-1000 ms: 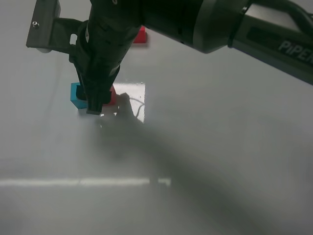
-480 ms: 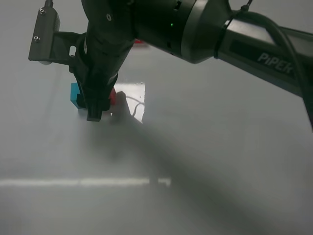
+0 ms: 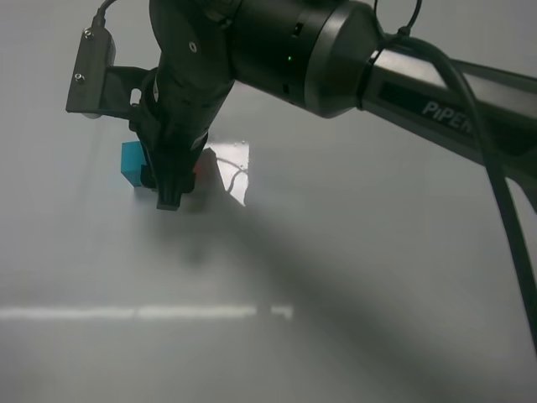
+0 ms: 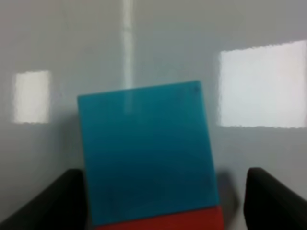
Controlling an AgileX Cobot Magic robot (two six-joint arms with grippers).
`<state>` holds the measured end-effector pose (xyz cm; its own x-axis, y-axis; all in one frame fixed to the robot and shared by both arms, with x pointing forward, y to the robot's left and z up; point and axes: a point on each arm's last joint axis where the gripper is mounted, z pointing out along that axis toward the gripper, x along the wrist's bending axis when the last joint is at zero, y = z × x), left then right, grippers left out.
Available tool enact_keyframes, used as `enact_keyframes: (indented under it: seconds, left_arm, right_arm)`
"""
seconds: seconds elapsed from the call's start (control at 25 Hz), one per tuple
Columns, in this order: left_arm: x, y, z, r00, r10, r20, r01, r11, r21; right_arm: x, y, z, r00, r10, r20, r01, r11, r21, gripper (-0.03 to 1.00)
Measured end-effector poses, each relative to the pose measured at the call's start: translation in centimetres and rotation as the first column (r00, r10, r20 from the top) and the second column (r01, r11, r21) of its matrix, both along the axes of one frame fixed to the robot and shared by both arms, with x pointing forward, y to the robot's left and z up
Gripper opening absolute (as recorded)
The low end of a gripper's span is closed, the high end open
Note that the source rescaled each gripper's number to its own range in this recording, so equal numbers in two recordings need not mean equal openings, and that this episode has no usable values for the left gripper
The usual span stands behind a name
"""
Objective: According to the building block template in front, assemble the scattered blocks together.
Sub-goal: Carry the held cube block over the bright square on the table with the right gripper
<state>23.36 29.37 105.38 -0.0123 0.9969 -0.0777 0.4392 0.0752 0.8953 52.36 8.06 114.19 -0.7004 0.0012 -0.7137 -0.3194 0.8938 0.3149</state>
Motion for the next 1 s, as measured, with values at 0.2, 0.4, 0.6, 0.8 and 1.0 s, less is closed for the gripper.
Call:
enact_keyframes:
  seconds: [0.2,0.4,0.6,0.8,1.0]
  left_arm:
    - [0.0,0.0,0.0,1.0,0.0,0.0,0.0,1.0,0.0]
    - [0.0,0.0,0.0,1.0,0.0,0.0,0.0,1.0,0.0]
    - [0.0,0.0,0.0,1.0,0.0,0.0,0.0,1.0,0.0]
    - [0.0,0.0,0.0,1.0,0.0,0.0,0.0,1.0,0.0]
    - [0.0,0.0,0.0,1.0,0.0,0.0,0.0,1.0,0.0]
  right_arm:
    - [0.2,-0.1,0.0,1.0,-0.005,-0.01,0.005,1.0,0.004,0.3]
    - [0.2,-0.1,-0.1,1.0,-0.005,-0.016,0.005,1.0,0.002,0.04]
    - [0.0,-0.4,0.1,1.0,-0.013,-0.018,0.012,1.0,-0.009,0.04]
    - [-1.2,-1.3,1.9,1.0,-0.024,-0.004,0.024,0.999,-0.029,0.04]
    - [-2.6,-2.9,4.9,0.999,-0.035,0.031,0.035,0.999,0.008,0.04]
